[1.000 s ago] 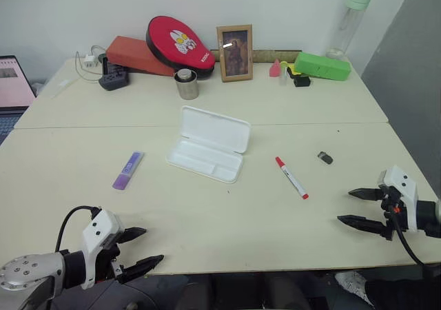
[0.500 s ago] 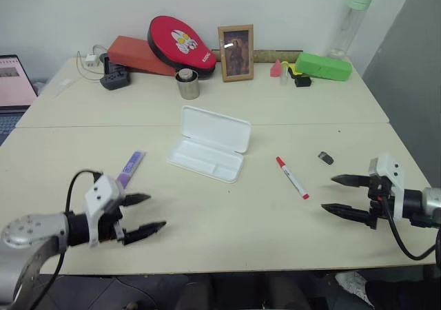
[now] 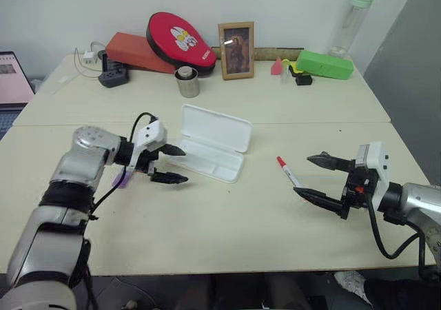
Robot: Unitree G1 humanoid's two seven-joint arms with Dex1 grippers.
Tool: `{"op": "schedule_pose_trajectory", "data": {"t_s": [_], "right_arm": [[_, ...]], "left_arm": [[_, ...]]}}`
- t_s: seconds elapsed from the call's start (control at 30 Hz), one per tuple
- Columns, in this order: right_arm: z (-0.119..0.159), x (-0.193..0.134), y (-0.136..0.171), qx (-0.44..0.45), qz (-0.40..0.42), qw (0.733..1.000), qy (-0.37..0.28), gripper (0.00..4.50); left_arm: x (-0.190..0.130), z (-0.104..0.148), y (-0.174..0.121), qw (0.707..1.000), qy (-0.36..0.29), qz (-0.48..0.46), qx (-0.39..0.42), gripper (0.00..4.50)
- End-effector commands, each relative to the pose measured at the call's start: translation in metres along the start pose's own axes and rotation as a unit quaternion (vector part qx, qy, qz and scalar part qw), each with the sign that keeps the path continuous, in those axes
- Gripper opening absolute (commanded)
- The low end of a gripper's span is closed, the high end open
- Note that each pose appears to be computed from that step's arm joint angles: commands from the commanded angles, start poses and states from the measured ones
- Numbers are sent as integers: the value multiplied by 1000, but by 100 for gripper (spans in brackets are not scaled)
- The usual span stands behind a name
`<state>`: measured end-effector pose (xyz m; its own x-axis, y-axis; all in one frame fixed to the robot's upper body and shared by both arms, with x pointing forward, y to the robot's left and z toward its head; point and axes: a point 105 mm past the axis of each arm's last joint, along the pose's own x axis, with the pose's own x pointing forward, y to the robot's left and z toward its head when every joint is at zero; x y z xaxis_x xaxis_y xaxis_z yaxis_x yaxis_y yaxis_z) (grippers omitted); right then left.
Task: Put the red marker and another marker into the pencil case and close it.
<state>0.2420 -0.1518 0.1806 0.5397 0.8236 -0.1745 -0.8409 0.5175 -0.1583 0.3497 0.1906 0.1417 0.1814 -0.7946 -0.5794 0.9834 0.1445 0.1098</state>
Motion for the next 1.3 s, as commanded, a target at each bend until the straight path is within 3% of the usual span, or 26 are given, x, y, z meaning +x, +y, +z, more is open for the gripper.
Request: {"op": "schedule_pose_trajectory", "data": {"t_s": [0.03,0.17,0.3,0.67,0.97,1.3], "right_arm": [[14,-2,5,-23,-12,1000,-18,447],[12,-4,7,-21,-22,999,-13,447],[13,-5,8,-22,-31,999,-14,450],[11,-7,10,-21,-41,999,-12,450],[11,-9,10,-26,-40,999,-8,450],[24,-13,23,-36,34,999,-21,450]], "left_arm": [[3,4,9,999,27,-20,31,450],[11,4,10,998,40,-42,40,450],[17,-3,8,995,60,-56,49,390],[26,-21,7,991,104,-63,60,171],[28,-22,9,993,91,-54,45,1],[24,-15,1,996,49,-57,44,1]]}}
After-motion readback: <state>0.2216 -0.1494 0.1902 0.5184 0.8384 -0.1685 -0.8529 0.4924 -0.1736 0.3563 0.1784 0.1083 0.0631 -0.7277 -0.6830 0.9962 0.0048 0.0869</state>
